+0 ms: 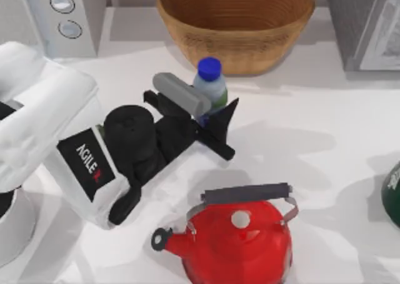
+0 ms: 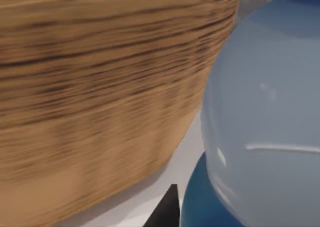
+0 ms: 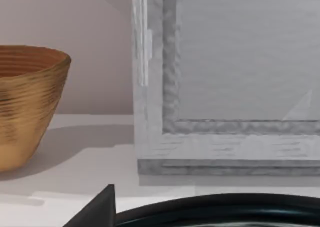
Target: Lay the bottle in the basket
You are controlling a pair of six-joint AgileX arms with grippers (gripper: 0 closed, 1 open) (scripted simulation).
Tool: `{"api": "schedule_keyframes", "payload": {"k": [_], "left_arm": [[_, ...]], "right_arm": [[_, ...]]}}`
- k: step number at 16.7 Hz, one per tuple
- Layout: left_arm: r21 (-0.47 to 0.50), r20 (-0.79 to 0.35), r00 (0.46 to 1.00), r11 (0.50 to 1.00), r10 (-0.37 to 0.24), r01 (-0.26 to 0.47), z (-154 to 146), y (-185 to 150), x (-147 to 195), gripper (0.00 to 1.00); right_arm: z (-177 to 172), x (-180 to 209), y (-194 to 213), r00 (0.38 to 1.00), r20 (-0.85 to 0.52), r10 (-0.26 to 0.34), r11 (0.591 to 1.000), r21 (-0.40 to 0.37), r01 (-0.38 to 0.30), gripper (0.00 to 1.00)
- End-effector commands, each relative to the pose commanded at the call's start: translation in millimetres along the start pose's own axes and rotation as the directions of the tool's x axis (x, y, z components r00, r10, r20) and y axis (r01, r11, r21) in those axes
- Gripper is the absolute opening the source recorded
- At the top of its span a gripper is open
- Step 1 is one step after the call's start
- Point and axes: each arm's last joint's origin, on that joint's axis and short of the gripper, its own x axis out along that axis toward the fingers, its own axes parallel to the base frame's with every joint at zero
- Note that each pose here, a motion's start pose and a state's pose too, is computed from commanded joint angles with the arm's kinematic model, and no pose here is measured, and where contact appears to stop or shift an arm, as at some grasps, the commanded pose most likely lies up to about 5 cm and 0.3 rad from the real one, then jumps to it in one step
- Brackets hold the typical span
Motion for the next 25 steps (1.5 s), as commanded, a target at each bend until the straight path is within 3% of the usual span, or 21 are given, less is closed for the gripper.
{"api": "schedule_keyframes", "payload": {"k": [9,14,21,25], "left_arm": [[0.022,0.046,0.993,0.994,-0.106,0.105,67.5,-11.4,-84.7,0.00],[0.007,0.027,0.998,0.999,-0.051,0.050,75.1,4.0,-114.0,0.00],[0.009,0.026,0.998,0.998,-0.055,0.055,76.0,4.1,-111.2,0.00],[0.013,0.020,0.997,0.997,-0.079,0.078,86.3,11.6,-77.3,0.00]], "right_arm": [[0.0,0.0,0.0,1.000,0.000,0.000,1.000,0.000,0.000,1.00],[0.0,0.0,0.0,1.000,0.000,0.000,1.000,0.000,0.000,1.00],[0.0,0.0,0.0,1.000,0.000,0.000,1.000,0.000,0.000,1.00],[0.0,0.0,0.0,1.000,0.000,0.000,1.000,0.000,0.000,1.00]]}}
